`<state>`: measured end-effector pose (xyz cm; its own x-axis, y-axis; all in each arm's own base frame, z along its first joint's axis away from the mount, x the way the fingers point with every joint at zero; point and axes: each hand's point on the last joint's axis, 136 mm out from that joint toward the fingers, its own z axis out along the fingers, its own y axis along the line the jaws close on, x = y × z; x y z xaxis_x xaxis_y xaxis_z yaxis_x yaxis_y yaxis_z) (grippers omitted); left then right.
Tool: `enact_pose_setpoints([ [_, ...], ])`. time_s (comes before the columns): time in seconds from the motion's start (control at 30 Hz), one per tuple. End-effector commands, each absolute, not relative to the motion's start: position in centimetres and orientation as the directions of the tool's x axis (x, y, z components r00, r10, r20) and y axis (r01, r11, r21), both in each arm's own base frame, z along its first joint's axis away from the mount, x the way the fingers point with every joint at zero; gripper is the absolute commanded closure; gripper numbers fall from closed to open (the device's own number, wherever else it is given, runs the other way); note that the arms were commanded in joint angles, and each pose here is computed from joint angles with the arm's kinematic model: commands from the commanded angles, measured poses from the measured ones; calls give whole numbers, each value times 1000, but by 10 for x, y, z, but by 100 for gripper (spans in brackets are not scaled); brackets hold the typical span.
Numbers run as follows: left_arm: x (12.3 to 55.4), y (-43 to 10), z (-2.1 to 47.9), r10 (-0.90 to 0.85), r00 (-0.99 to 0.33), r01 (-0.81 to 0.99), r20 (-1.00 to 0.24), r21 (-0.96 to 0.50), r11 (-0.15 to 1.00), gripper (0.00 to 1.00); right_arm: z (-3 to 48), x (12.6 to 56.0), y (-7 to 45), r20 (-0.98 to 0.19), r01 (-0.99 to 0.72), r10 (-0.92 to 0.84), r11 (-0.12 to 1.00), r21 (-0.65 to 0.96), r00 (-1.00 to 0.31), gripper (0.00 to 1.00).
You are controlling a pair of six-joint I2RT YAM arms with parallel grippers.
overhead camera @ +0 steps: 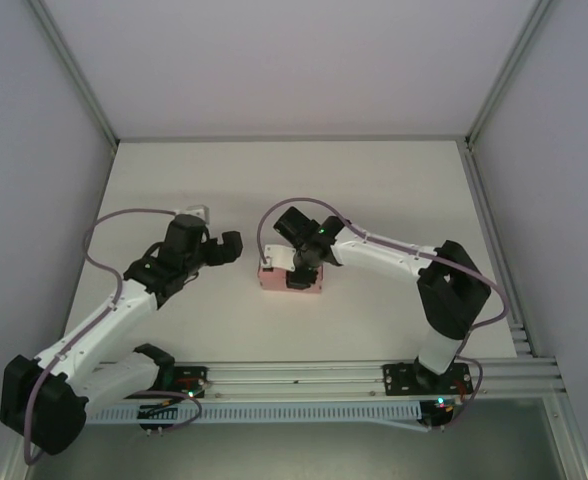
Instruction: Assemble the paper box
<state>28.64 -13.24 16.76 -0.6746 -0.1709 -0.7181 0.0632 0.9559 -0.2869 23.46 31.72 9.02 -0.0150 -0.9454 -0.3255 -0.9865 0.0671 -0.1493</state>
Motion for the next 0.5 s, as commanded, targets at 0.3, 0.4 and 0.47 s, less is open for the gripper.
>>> enact_pose_setpoints([
  [0.3, 286, -124, 165, -165, -666, 43, -728, -258, 965, 0, 135, 334, 304, -313, -495, -931, 185, -849, 188, 72],
  [0.4, 286, -123, 163, -162, -668, 43, -726, -255, 966, 0, 122, 336, 305, -257, -468, -941, 130, -874, 218, 70],
  [0.47, 287, -123, 163, -160, -668, 41, -727, -251, 967, 0, 114, 335, 304, -229, -477, -948, 101, -873, 220, 65],
])
